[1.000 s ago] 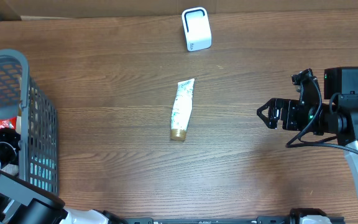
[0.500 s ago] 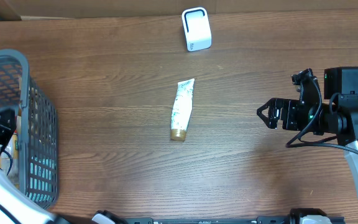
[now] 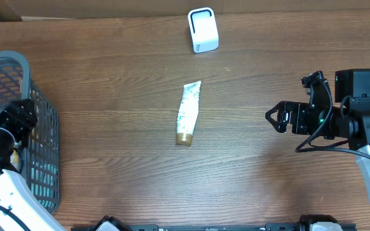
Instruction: Scan the item barcode
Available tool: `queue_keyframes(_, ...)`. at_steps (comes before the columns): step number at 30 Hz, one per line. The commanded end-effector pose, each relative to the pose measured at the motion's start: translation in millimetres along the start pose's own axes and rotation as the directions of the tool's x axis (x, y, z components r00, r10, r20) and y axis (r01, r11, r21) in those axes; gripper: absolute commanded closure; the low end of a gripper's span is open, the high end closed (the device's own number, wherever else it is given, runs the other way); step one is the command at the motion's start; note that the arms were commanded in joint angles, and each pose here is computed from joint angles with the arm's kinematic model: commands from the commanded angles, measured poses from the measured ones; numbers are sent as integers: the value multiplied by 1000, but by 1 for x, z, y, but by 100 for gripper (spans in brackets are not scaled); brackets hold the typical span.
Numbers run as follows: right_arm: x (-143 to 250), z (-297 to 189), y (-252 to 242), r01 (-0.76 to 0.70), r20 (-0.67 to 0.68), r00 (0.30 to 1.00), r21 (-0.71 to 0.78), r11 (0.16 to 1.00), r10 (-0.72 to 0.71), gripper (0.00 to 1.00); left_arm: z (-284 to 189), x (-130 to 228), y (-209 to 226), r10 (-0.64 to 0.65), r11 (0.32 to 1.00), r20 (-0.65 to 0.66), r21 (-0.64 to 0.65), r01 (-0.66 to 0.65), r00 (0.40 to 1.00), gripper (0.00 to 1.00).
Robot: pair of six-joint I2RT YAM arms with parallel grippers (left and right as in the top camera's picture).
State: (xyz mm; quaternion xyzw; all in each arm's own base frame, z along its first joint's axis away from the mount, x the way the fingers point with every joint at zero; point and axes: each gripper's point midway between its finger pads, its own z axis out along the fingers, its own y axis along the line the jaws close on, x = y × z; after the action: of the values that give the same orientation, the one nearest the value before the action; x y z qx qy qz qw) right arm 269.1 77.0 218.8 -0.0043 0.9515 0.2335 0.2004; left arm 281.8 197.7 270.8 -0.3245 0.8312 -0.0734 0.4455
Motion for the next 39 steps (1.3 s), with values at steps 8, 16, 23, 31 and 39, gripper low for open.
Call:
queue_keyframes(8,-7,-6,6,13,26,1000,-12,1000,-13,0,-95,-115,-61,163,987,266,-36,-159,950,28)
queue_keyframes(16,-10,-6,6,20,39,999,-12,1000,-19,0,-43,-129,-13,96,987,168,-144,-72,981,27)
queue_keyframes(23,-11,-6,6,21,39,999,-9,1000,-20,0,-12,-95,17,141,968,-31,-204,-144,990,29)
queue_keyframes(31,-11,-6,6,26,43,999,-8,1000,-26,0,3,-75,26,275,939,-160,-165,-301,948,12)
queue_keyframes(39,-10,-6,5,24,39,999,-8,1000,-24,0,30,-49,33,266,946,-277,-108,-305,923,11)
